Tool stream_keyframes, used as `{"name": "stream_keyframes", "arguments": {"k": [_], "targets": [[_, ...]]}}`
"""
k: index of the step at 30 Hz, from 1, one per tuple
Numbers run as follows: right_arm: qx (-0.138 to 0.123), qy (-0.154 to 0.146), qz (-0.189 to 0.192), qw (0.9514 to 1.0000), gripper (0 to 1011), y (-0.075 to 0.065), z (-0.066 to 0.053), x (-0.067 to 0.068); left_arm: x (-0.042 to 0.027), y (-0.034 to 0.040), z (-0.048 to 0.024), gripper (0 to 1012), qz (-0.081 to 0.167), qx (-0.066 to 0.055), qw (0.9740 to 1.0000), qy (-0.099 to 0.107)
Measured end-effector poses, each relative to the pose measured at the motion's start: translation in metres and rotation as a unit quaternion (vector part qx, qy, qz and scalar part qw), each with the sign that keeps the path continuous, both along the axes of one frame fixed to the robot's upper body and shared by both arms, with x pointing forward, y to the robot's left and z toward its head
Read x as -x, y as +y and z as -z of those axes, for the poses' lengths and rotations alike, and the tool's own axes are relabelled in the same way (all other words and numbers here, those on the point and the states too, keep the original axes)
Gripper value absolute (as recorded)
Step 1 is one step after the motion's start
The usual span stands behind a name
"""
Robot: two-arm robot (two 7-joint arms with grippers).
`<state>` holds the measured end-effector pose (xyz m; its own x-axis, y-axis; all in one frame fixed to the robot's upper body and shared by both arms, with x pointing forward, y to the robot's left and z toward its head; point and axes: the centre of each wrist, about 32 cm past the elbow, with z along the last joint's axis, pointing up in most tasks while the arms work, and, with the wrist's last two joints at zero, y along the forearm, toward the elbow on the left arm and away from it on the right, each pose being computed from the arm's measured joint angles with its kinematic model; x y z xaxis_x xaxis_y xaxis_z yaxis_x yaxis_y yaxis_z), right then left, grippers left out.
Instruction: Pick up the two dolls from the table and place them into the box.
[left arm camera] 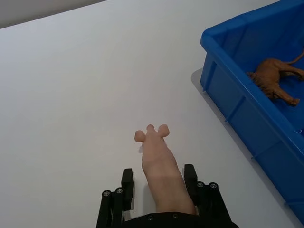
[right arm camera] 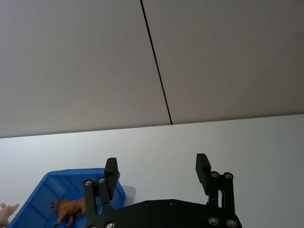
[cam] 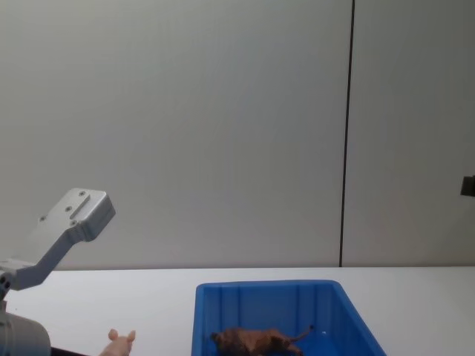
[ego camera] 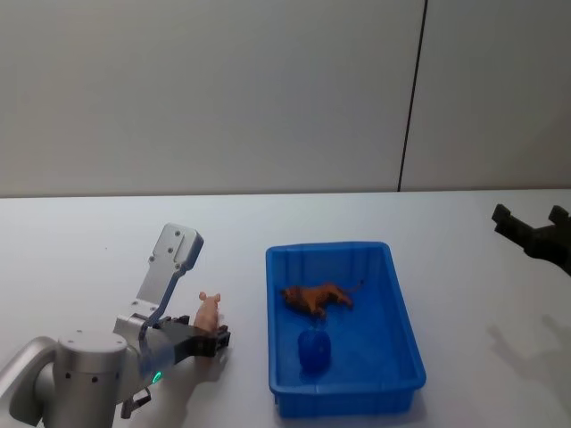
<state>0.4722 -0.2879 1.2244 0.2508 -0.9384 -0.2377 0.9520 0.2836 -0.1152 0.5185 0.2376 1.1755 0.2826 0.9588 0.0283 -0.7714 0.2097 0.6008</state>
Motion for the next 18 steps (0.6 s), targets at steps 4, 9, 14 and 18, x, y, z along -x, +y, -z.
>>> {"name": "stream_keyframes", "arguments": {"k": [4,9,14,18], "targets": [[0.0,0.0,0.0,1.0,1007,0.0,0.0,0.0,-0.0005,-0.0001,0.0001,618,-0.001,0.0,1.0,0.0],[0.0,0.0,0.0,1.0,1007,0.0,0.0,0.0,-0.0009,-0.0002,0.0,565,-0.001,-0.001,1.0,0.0],[0.0,0.0,0.0,1.0,1007,0.0,0.0,0.0,-0.0009,-0.0001,0.0001,533,-0.001,-0.001,1.0,-0.002],[0.0,0.0,0.0,1.0,1007,0.0,0.0,0.0,-0.0002,0.0001,-0.0005,519,-0.002,-0.001,0.9999,-0.012]]}}
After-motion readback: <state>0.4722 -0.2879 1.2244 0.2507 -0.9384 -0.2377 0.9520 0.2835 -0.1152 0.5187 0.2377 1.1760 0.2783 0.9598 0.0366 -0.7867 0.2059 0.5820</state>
